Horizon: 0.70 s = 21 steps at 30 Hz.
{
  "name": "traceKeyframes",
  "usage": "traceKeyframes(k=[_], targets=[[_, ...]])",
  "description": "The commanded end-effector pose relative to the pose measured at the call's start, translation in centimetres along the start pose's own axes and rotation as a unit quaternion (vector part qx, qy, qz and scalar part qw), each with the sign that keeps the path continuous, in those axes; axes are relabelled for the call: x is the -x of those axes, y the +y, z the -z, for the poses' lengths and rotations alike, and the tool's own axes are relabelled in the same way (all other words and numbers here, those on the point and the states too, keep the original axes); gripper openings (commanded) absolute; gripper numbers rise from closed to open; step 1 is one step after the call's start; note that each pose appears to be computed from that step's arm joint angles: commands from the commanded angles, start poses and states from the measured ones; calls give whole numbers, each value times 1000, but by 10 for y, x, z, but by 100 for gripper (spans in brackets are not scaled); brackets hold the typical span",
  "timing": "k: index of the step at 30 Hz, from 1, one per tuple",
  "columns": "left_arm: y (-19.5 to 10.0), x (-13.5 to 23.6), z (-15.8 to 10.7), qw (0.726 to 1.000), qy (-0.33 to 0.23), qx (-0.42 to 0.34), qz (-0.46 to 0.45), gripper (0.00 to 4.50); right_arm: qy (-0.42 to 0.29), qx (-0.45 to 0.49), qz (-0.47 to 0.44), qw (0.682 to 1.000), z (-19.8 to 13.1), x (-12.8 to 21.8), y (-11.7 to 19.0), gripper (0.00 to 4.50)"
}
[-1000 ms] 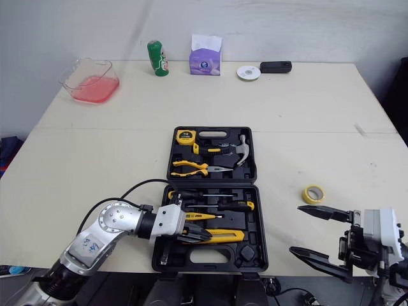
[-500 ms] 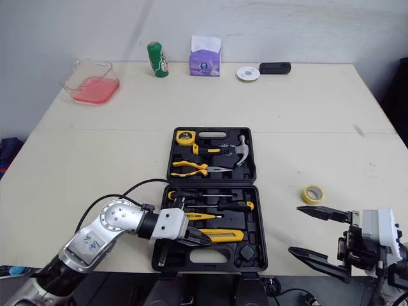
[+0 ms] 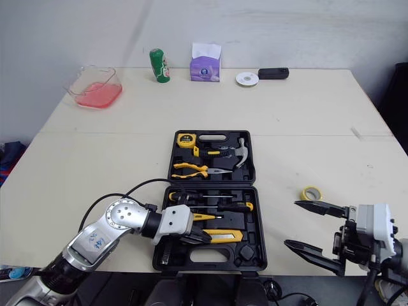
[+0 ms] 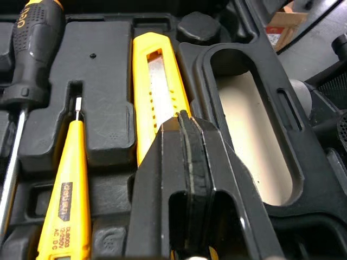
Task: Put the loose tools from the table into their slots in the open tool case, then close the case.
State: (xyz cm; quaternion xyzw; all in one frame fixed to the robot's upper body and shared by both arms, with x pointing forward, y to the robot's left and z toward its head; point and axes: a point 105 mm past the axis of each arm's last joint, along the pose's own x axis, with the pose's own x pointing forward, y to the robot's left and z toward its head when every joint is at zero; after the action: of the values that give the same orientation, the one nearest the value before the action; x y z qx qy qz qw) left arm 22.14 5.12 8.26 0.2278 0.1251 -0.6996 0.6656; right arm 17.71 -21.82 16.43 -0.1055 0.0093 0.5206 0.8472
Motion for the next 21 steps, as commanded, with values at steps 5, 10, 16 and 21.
traceKeyframes(k=[5,10,16,21], targets=[[14,14,-18,994,-89,10,-70,3,3,14,13,1000,-5,5,-5,450],[11,39,-40,984,-155,-15,-83,3,0,8,86,996,-2,19,-25,450],[16,78,-44,975,-179,0,-133,3,23,19,188,982,15,59,-50,450],[29,136,-12,952,-132,24,-276,176,51,44,323,944,36,109,-69,450]])
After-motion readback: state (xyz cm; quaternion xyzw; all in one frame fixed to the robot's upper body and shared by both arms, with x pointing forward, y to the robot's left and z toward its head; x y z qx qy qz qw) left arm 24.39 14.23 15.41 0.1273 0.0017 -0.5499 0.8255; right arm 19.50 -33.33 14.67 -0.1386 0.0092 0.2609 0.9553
